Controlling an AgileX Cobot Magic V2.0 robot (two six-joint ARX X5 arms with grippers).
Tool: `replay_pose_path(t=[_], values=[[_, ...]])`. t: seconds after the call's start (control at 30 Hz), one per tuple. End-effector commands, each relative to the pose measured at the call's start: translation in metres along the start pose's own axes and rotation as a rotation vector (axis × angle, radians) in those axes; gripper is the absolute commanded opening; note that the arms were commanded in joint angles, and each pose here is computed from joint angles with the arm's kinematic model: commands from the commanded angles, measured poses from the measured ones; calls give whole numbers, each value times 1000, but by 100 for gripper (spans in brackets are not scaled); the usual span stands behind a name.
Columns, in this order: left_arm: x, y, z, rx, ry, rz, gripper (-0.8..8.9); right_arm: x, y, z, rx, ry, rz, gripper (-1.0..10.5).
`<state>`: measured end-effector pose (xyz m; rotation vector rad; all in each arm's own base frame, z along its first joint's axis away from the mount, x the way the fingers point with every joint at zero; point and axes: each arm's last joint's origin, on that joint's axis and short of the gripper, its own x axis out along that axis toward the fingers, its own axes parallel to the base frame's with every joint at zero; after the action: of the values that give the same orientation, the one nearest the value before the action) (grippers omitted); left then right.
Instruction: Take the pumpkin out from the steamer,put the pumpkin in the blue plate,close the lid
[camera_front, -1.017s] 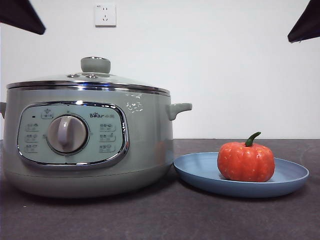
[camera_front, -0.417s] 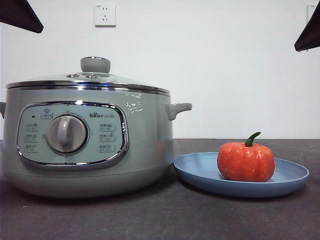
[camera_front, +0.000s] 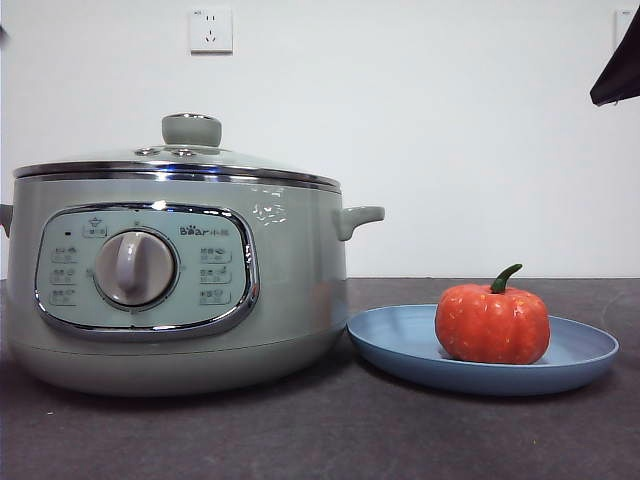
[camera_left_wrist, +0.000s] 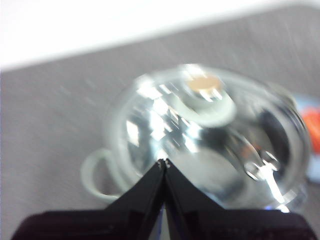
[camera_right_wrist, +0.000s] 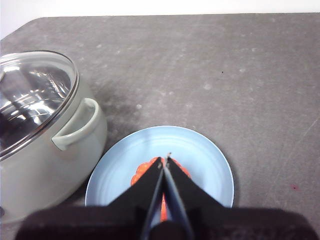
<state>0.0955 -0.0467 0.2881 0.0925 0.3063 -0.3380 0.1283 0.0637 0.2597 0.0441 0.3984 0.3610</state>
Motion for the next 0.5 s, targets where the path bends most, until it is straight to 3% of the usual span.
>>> replay_pose_path(t=[0.03, 0.23, 0.5], values=[[-8, 11, -16, -25, -86, 97, -4, 1, 0, -2, 10, 4, -4, 2], [7, 28, -64, -85, -241, 295, -4, 1, 0, -2, 10, 4, -4, 2], [33, 36, -126, -130, -209, 341, -4, 1, 0, -2, 9, 4, -4, 2]])
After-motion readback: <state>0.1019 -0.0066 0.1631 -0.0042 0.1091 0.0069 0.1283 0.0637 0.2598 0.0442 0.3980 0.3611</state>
